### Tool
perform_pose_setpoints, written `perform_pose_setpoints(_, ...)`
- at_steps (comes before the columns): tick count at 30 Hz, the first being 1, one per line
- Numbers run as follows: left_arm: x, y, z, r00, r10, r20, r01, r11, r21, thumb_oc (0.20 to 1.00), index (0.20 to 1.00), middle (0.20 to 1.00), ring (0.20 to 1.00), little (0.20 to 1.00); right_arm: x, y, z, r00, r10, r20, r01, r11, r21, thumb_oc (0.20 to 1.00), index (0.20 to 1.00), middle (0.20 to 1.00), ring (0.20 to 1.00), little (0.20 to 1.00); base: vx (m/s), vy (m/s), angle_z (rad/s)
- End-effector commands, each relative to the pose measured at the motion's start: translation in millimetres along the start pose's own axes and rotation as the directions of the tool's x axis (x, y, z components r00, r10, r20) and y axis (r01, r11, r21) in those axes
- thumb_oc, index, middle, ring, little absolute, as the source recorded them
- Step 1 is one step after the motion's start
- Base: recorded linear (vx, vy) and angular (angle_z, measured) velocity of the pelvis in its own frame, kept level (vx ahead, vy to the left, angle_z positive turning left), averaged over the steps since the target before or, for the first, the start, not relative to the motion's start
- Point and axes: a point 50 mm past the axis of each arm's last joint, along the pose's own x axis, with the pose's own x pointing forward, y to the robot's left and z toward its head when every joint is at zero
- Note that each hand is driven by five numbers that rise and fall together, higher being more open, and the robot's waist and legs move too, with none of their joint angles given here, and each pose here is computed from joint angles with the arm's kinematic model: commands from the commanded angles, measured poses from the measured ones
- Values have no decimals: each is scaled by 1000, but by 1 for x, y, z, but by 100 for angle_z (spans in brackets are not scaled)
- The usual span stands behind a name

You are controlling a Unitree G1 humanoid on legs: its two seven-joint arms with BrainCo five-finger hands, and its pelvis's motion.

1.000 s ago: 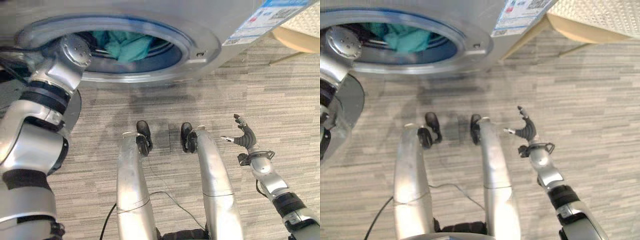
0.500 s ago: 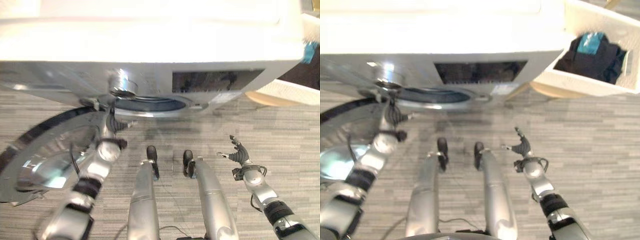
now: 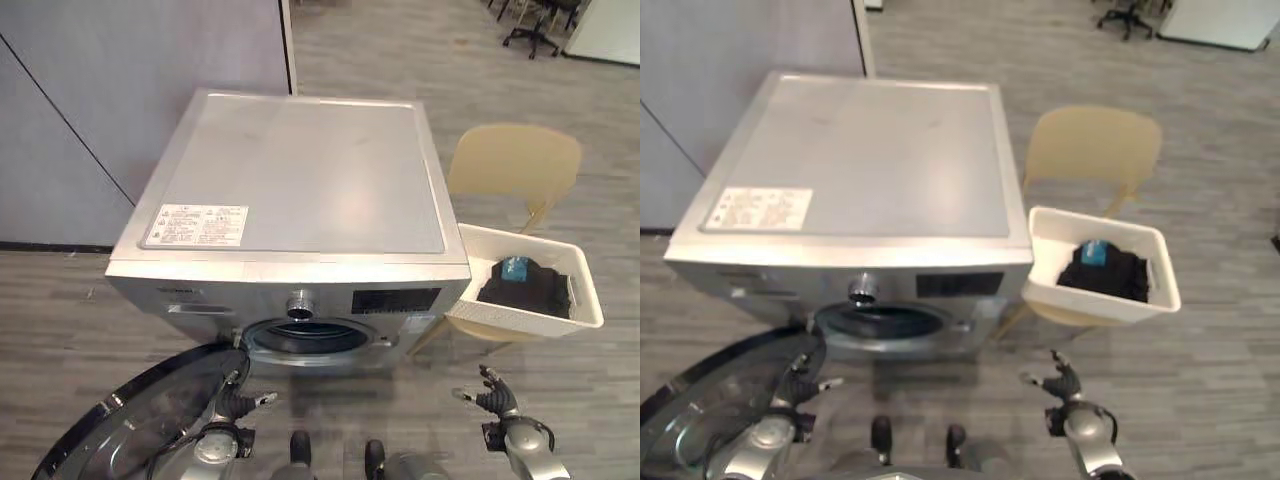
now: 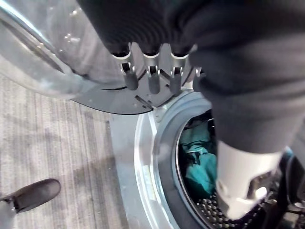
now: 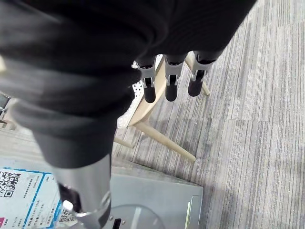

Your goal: Grab the laundry basket,head to the washer,open it,put in the laundry and shut it.

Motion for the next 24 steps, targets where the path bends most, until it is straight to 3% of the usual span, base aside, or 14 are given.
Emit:
perform_pose_setpoints(1,9,-2,22,996,-38,78,31,996,80,1000,1000,1000,1000,1000,6,-17,16,997,-37,65,35,999,32,1000,1000,1000,1000,1000,120,99,-69)
perform_pose_setpoints(7,11,-15,29,989,-107,101,90,984,156,1000,1000,1000,1000,1000,5,-10,11,999,-28,38,25,997,68,1000,1000,1000,1000,1000,9,116,-74)
perform_pose_setpoints(12,14,-22,45,980,-127,155,99,980,174,1000,1000,1000,1000,1000,8,-3,20,998,-24,56,20,997,71,1000,1000,1000,1000,1000,-78,24,-172)
perform_pose_setpoints(18,13,-25,40,981,-142,129,116,975,189,1000,1000,1000,1000,1000,5,6,22,997,2,77,-6,999,51,1000,1000,1000,1000,1000,97,-66,-157)
perform_pose_setpoints(24,13,-39,37,979,-165,116,147,978,151,1000,1000,1000,1000,1000,-2,-3,16,997,-16,77,13,999,47,1000,1000,1000,1000,1000,157,-219,-64)
